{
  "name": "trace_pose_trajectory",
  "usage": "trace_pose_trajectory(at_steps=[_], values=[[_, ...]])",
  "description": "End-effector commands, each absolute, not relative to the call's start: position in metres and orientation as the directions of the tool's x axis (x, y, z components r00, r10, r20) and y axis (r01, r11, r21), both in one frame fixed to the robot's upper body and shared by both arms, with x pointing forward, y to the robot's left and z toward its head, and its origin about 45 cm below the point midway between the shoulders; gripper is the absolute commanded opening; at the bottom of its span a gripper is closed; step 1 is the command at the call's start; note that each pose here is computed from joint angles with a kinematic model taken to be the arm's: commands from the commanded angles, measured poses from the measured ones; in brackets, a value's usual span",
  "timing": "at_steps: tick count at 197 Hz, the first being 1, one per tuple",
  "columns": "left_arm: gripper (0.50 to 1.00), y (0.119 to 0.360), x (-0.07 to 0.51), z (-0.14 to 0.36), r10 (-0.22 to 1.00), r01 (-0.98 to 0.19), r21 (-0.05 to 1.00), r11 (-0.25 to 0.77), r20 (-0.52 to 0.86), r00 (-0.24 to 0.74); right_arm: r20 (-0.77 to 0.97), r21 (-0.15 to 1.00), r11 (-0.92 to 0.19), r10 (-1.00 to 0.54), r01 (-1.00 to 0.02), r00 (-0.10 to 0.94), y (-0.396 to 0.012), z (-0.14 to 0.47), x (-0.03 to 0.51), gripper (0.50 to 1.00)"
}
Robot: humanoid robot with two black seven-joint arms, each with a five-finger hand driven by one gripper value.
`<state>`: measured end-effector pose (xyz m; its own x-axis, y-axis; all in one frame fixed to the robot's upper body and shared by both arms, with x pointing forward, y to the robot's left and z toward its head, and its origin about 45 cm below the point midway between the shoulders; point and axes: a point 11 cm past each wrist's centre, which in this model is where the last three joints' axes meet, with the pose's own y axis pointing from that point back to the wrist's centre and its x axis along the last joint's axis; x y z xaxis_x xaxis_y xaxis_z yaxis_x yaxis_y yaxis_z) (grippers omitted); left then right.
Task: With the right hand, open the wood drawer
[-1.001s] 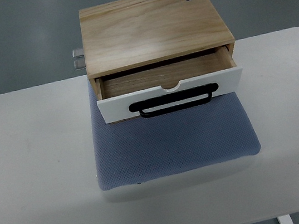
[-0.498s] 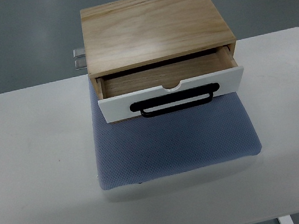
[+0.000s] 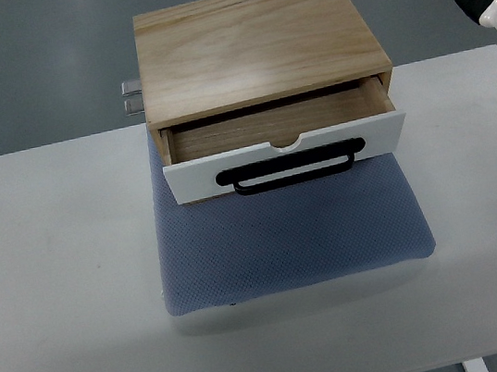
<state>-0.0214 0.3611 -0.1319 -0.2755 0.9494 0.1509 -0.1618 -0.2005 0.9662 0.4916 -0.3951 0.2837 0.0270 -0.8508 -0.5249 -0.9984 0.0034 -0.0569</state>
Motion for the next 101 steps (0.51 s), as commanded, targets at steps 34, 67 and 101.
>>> trace_pose_trajectory(at_steps=[34, 67, 101], values=[[1.000, 0.361, -0.021, -0.132, 0.949, -0.162, 0.966, -0.201, 0.151, -0.276, -0.543, 0.014, 0.078, -0.836, -0.997, -0.073, -0.399, 0.260, 0.489, 0.944], [1.000, 0.361, -0.021, -0.132, 0.949, -0.162, 0.966, -0.201, 0.151, -0.276, -0.548, 0.047, 0.090, -0.830, -0.995, -0.101, -0.397, 0.242, 0.483, 0.944], [1.000, 0.361, -0.021, -0.132, 0.949, -0.162, 0.966, -0.201, 0.151, -0.276, -0.545, 0.020, 0.122, -0.831, -0.992, -0.113, -0.400, 0.244, 0.482, 0.944]])
